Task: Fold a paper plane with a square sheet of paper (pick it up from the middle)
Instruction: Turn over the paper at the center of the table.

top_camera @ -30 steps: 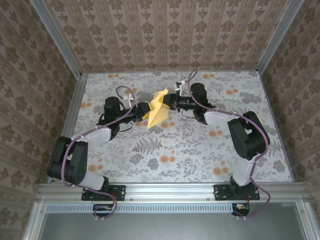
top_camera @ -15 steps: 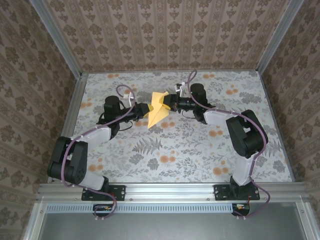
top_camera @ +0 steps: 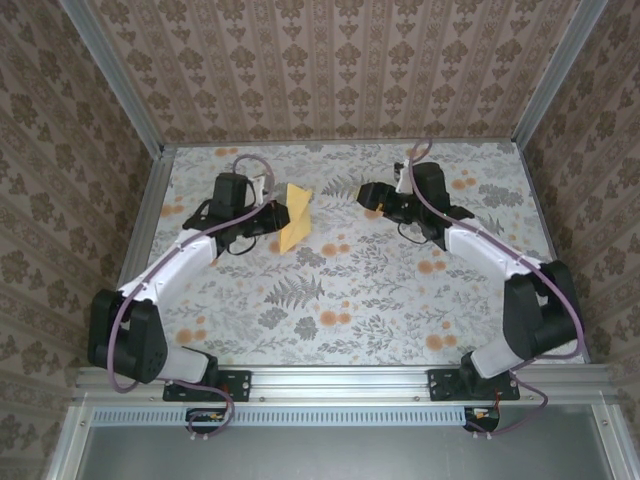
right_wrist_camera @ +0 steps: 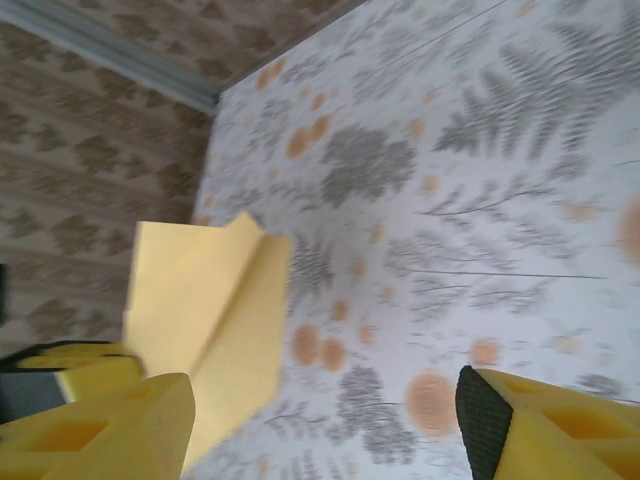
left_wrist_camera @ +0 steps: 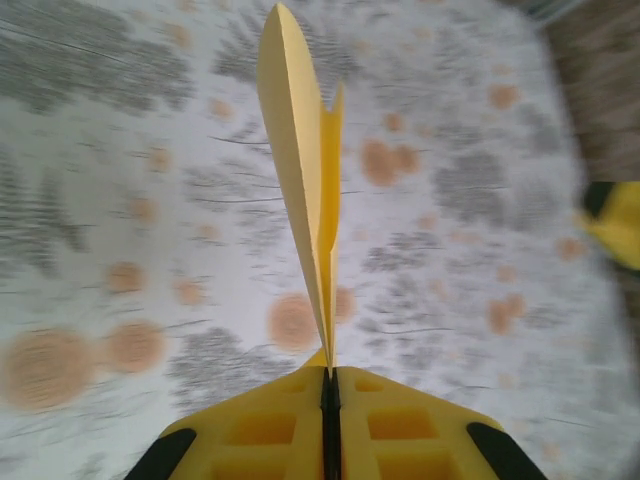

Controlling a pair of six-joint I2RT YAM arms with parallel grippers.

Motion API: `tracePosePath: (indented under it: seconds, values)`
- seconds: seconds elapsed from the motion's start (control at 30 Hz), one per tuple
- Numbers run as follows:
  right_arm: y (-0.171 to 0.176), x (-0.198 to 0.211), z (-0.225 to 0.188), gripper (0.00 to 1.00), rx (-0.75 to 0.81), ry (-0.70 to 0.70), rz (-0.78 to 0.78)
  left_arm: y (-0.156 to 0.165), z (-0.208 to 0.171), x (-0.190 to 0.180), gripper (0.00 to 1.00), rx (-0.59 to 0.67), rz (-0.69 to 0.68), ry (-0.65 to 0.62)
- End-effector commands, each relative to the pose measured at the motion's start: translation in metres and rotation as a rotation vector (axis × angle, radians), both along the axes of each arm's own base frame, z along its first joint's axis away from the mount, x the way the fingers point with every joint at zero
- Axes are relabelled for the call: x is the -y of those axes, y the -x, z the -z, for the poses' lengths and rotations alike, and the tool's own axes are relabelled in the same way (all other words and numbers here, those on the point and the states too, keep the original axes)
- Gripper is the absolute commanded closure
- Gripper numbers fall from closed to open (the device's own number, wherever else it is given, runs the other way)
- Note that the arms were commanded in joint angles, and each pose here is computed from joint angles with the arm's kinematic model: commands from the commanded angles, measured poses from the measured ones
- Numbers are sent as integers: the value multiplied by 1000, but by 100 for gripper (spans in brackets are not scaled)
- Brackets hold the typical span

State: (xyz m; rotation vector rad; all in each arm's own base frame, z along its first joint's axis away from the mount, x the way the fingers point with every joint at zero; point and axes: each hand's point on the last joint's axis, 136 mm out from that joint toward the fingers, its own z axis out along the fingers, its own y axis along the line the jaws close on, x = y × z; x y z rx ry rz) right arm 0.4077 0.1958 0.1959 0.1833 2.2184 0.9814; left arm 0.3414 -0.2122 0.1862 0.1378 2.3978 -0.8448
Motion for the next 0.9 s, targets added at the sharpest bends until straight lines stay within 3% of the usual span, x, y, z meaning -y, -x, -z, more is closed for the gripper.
tracePosePath:
  seconds: [0.0,0.17,0.43,0.6,0.87]
  values:
    - [12,45,34,27,-47,229,147,15,30,-54,90,-21,-65,-515]
    - [18,68,39,26,-48,287,247,4,36,-70,89,-3,-136,-879]
    - [28,96,43,26,-61,300,370,-15,64,-50,89,14,-132,-1195]
    - [32,104,51,26,-86,297,393,-19,100,-15,86,-23,-55,-1196]
    - [37,109,60,26,-114,300,410,-15,122,31,65,-86,36,-1064]
